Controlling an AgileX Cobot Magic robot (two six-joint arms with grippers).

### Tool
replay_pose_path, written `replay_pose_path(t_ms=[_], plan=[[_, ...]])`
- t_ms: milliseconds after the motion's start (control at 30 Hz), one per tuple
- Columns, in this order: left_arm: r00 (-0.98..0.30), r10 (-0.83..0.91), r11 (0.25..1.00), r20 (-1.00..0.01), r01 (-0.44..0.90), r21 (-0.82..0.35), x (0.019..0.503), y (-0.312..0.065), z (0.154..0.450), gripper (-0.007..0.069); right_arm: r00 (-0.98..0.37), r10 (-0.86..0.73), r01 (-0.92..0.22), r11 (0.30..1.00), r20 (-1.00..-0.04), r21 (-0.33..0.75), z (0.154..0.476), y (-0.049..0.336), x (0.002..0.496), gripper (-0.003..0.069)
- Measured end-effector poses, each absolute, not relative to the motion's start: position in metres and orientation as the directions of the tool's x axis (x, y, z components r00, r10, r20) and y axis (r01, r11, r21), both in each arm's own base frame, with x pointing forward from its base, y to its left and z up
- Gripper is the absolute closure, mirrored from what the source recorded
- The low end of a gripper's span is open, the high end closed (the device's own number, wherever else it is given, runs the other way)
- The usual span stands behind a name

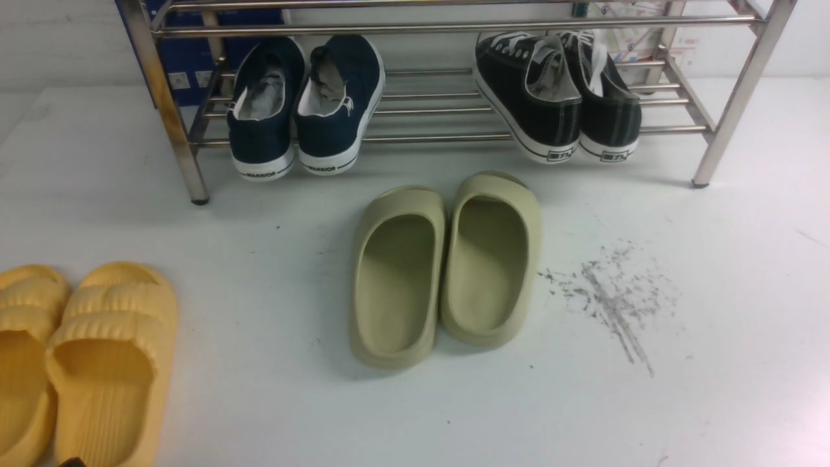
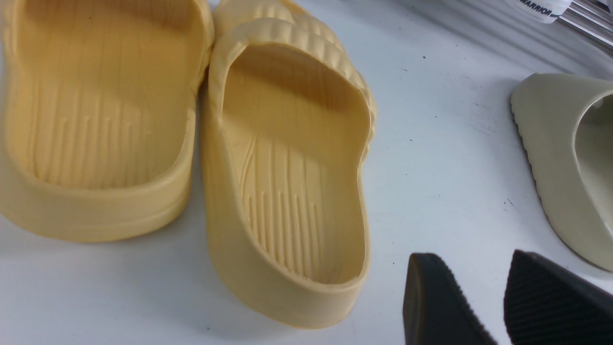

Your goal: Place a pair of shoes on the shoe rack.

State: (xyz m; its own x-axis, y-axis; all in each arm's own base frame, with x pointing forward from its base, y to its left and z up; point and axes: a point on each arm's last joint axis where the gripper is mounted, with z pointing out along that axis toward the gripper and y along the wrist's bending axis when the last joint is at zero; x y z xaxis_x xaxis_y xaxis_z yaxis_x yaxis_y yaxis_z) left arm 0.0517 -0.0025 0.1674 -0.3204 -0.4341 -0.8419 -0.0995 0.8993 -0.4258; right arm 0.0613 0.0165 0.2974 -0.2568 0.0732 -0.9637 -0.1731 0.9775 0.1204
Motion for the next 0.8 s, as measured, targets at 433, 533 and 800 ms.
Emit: replay_pose_path(t_ms=[433,533,800], plan=[[-0.320,-0.434,0.899,-0.842,-0.100,-0.426,0.052,-0.003,0.167,0.0386,-0.266,0.086,-0.187,0.972,-0.960,0.139,0.296,0.018,0.056,0.0659],[-0.320,-0.434,0.899,-0.842,-0.100,-0.426,0.052,-0.003,0.167,0.0386,-0.268,0.086,-0.187,0.972,-0.960,0.140,0.296,0.018,0.056,0.0657],[-0.320,-0.434,0.899,-0.842,-0.100,-0.426,0.052,-0.003,0.167,0.0386,-0.213,0.027,-0.150,0.987,-0.977,0.060,0.282,0.012,0.057,0.0654]])
